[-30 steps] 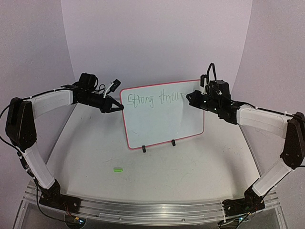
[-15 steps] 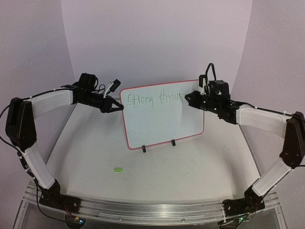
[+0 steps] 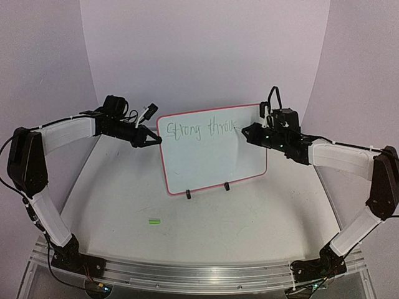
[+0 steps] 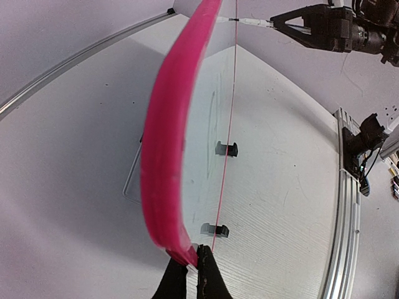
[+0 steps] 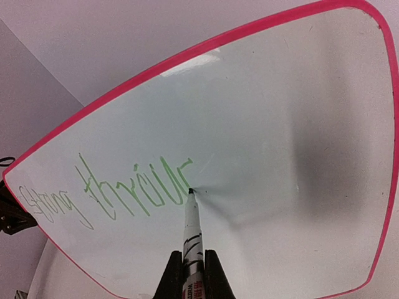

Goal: Write a sentence on the whiteboard
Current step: Write a sentence at the center of the board.

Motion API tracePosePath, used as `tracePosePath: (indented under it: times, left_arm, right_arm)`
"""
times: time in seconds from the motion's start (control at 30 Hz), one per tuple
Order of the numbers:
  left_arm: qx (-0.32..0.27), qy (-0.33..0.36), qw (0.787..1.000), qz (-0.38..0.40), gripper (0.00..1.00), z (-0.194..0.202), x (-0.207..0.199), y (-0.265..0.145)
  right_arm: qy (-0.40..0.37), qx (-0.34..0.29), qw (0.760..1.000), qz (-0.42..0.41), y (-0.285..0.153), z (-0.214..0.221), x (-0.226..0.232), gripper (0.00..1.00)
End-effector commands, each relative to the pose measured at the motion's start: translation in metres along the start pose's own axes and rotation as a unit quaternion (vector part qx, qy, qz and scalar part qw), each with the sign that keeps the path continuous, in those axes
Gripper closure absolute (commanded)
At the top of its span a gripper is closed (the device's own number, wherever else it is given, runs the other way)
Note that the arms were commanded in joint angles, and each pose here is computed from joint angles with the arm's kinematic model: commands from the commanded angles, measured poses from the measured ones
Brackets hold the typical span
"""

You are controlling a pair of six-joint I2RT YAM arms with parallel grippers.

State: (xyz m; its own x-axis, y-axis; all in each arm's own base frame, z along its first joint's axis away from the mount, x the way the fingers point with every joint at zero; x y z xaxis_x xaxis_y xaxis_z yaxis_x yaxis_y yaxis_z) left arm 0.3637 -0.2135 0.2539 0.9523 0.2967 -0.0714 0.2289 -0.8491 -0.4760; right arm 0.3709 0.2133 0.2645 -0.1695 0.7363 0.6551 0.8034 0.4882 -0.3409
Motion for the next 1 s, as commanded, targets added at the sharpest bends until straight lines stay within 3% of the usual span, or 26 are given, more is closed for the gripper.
tracePosePath:
  times: [0.0, 0.57, 0.97]
  left_arm:
    - [0.05, 0.012, 0.999, -0.003, 1.0, 0.016, -0.007, 0.005]
    - [0.05, 0.013, 0.999, -0.003, 1.0, 0.015, -0.007, 0.005]
    - [0.05, 0.012, 0.999, -0.003, 1.0, 0.015, -0.007, 0.005]
  right_arm:
    - [-0.001, -0.025, 1.0, 0.008, -0.008, -0.01, 0.001, 1.0]
    - [-0.013, -0.059, 0.998, -0.007, -0.01, -0.035, 0.022, 1.0]
    - [-0.006, -0.034, 0.999, 0.016, -0.006, -0.015, 0.002, 1.0]
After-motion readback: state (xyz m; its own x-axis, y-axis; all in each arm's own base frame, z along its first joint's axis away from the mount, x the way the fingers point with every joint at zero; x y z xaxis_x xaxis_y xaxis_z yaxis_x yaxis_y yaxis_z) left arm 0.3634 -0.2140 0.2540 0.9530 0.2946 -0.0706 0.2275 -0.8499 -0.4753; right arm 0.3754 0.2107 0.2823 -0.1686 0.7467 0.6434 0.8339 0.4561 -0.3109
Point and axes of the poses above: each gripper's point midway between its finger pads, its own y axis out along the fingers, its own x axis along the line the jaws close on, z = x × y, the point moved 7 cm from there along -y, back along the fingers, and after that the axes turned 15 degrees about y, right-handed, at the moved point
